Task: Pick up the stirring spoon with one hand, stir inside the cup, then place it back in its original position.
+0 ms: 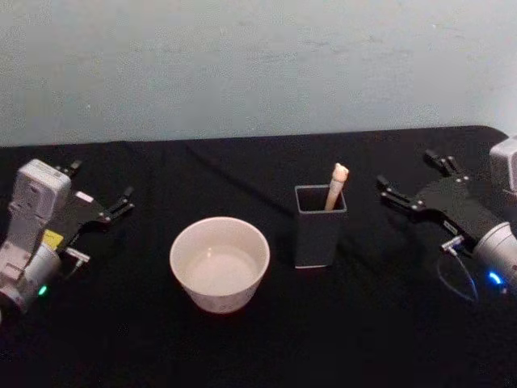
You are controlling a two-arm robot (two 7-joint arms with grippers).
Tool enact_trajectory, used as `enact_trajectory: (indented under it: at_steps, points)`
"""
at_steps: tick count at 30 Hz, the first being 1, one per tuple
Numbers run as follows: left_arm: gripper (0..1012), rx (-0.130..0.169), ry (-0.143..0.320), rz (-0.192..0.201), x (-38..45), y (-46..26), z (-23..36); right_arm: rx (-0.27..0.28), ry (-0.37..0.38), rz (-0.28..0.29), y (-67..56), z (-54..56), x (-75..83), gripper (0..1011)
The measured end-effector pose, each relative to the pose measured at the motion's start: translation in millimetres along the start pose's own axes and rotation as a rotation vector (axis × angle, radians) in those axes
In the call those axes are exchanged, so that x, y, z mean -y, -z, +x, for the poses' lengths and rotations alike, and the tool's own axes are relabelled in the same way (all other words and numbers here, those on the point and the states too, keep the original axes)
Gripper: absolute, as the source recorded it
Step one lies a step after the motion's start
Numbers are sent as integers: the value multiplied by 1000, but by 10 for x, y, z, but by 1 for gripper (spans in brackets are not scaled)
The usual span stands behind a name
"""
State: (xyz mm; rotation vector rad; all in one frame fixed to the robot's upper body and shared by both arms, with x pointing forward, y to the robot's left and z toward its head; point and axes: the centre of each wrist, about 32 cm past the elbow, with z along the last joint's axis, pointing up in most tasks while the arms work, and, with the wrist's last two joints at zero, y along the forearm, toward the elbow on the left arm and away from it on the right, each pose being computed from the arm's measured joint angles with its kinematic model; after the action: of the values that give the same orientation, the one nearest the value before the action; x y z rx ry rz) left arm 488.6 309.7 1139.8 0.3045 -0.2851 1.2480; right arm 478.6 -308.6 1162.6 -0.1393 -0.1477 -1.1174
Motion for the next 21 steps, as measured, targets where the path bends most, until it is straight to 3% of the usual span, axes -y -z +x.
enact_trajectory:
  at_steps: [7,21]
  points:
    - [1001,0,0,0,0,0,0,-131,-144,-5,-114,14,-1,1000]
    - [1001,0,0,0,0,0,0,-200,-235,-18,-99,-38,-294,1000]
